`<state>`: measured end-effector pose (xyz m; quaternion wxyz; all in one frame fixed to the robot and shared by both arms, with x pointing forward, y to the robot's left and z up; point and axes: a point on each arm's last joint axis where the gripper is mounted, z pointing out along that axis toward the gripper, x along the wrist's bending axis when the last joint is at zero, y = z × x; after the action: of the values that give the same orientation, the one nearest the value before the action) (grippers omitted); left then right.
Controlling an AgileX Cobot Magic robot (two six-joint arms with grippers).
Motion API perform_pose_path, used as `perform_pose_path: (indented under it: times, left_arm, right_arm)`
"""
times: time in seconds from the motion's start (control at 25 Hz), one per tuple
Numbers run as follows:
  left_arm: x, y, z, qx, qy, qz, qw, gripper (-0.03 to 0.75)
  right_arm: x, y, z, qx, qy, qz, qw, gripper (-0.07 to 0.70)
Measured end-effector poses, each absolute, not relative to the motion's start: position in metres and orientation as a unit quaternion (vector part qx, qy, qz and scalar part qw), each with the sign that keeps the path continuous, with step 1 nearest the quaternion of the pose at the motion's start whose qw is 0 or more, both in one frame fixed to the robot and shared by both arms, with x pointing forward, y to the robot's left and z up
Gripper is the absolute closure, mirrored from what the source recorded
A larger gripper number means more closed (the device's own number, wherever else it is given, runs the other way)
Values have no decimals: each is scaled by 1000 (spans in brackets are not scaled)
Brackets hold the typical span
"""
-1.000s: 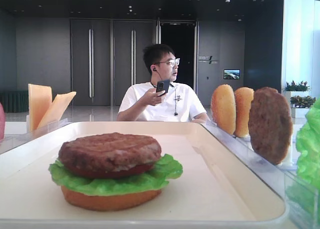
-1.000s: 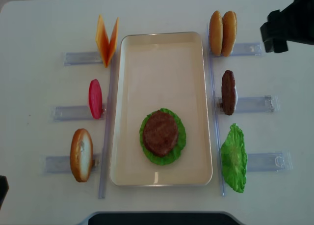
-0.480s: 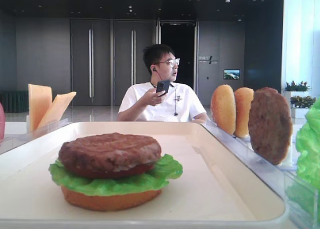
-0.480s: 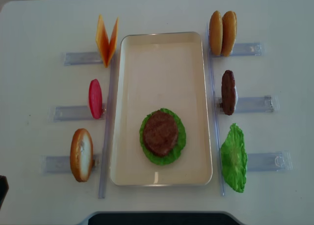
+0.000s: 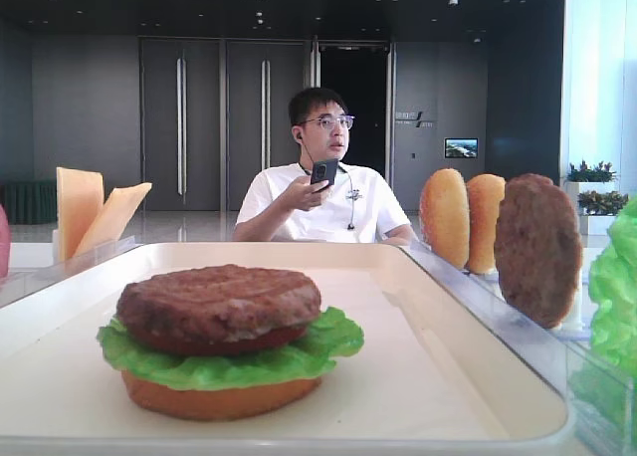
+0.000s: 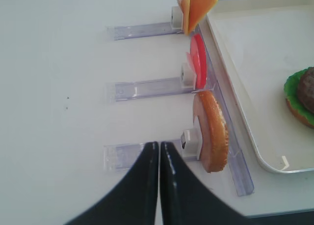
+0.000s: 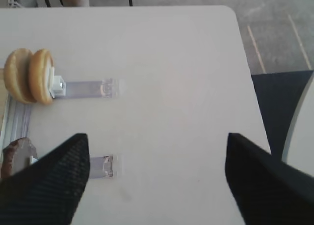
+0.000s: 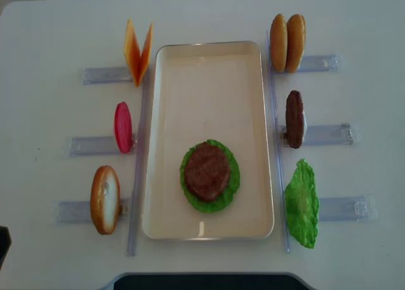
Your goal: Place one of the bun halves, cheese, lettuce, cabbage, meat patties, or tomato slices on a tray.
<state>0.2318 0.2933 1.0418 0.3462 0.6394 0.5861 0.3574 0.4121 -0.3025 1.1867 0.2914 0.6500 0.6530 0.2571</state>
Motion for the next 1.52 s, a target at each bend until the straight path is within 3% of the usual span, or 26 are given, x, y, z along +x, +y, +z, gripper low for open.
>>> perform_pose_path:
  times: [0.2,0.52,1.2,1.52]
  left_arm:
    - [232,293,1042,639,586,357,346,722]
    - [232,293,1042,639,586,357,346,722]
    - [232,293,1042,639,586,357,346,722]
    - [232,293,1042,639,586,358,346,722]
  right_arm:
    - [355,-303,1195,632,632,299,334,75]
    - [285,-303,1183,610,608,341,376,76]
    - [210,-301,1114,594,585,385,397,76]
    - [207,-301,1084,599,590,377,390,76]
